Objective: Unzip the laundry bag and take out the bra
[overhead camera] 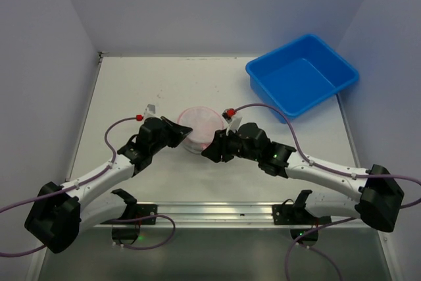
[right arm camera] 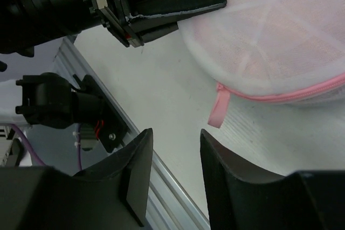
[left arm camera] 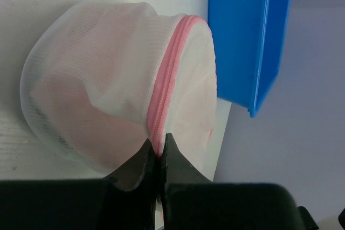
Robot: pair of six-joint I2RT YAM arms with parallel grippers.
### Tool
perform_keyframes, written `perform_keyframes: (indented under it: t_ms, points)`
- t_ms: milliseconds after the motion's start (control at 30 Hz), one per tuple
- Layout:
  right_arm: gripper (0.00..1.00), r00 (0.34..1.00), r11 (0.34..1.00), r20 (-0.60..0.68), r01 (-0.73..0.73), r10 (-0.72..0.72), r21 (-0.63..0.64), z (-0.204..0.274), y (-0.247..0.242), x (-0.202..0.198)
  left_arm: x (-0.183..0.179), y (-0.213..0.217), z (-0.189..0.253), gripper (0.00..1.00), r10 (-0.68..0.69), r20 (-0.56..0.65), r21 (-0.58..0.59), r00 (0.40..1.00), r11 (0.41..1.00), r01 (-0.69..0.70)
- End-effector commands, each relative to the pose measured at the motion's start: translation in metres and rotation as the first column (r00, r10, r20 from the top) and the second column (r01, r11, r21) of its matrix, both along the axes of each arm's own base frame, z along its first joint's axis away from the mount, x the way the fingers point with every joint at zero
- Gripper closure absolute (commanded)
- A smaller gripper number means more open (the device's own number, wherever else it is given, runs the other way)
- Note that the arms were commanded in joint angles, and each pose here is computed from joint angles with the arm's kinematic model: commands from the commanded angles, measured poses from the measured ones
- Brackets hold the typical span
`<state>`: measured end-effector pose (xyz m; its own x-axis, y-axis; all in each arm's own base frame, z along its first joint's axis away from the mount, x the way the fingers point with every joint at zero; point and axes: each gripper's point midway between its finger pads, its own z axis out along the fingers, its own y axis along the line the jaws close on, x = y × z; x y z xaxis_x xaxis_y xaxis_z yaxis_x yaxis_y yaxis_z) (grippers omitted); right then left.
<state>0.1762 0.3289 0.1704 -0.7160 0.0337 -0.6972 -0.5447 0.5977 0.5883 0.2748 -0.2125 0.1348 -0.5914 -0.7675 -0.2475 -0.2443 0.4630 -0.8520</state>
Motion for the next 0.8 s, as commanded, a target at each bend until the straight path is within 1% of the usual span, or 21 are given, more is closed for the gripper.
perform_keyframes:
  t_ms: [0, 167, 267, 400, 767]
  points:
    - [0.58, 0.999, 0.993, 0.029, 0.011, -0.015, 0.119, 0.028, 0.022, 0.008, 0.016, -0.001, 0.028, 1.0, 0.076, 0.052, -0.069, 0.996, 0.995, -0.072]
    - [0.57, 0.999, 0.994, -0.005, 0.054, -0.054, 0.099, 0.006, 0.033, 0.019, 0.018, -0.001, 0.027, 1.0, 0.088, 0.049, -0.068, 0.995, 0.994, -0.085]
    - [0.55, 0.996, 0.992, -0.003, 0.092, -0.092, 0.082, 0.001, 0.033, 0.027, 0.018, -0.002, 0.027, 1.0, 0.084, 0.047, -0.069, 0.995, 0.994, -0.081]
    - [0.55, 0.989, 0.988, -0.009, 0.146, -0.146, 0.042, -0.012, 0.03, 0.036, 0.017, -0.002, 0.028, 1.0, 0.085, 0.047, -0.074, 0.995, 0.994, -0.081]
    - [0.57, 0.978, 0.978, 0.042, 0.199, -0.202, 0.066, -0.013, 0.035, 0.054, 0.015, -0.005, 0.031, 1.0, 0.079, 0.047, -0.086, 0.996, 0.993, -0.074]
